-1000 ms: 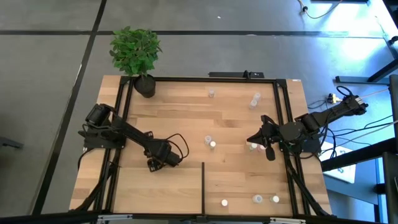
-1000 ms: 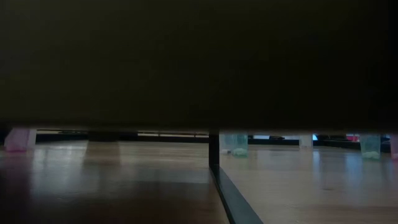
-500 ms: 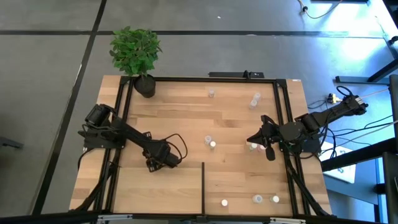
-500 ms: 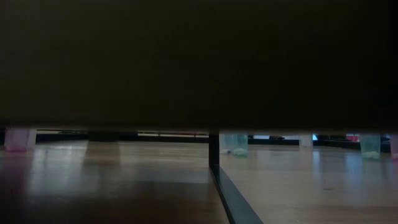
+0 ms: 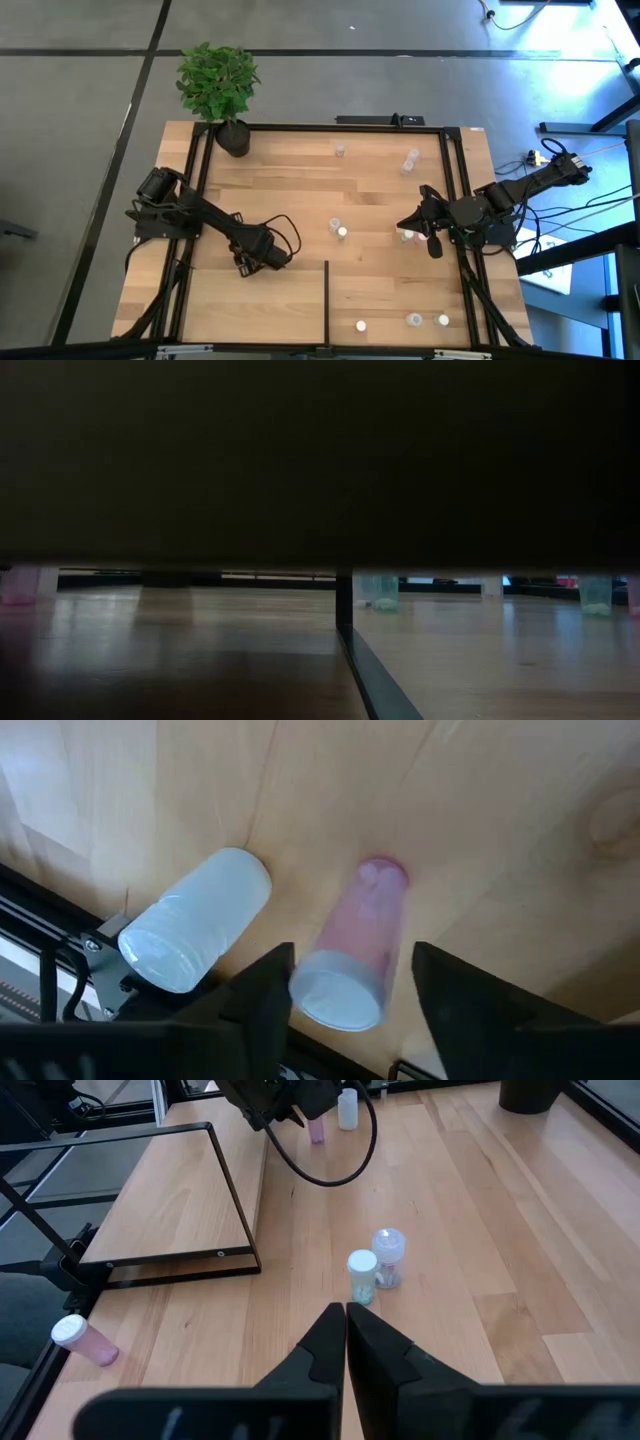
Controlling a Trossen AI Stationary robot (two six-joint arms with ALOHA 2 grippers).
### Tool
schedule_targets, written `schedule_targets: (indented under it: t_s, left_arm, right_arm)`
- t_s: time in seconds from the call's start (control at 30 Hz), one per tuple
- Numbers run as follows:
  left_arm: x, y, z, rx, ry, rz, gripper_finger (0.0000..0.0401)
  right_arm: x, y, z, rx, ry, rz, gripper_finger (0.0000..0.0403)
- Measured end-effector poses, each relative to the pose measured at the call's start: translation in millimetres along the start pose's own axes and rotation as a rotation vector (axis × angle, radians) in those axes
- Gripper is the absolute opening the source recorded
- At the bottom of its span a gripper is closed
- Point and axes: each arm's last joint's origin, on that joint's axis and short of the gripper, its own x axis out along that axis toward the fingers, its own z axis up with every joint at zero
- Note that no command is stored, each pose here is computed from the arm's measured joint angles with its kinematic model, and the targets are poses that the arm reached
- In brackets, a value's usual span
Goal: Pick and place medicine bottles onto shelf by color
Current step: Put the top left pink pill bottle on the shelf
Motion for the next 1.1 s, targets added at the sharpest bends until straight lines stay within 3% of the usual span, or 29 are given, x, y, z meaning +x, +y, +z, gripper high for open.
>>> schedule_targets:
  t_s: [0.4, 1.1]
  left_arm:
    - [0.0, -0.2, 0.3, 0.001, -0.005, -0.001, 0.0101]
    - [-1.1, -0.8, -0.2, 0.022, 0.010, -0.032, 0.0092]
  right_arm:
    - [0.0, 0.0, 0.0, 0.000, 0.000, 0.000, 0.0016]
    - [0.0, 0.0, 0.0, 0.000, 0.000, 0.000, 0.0016]
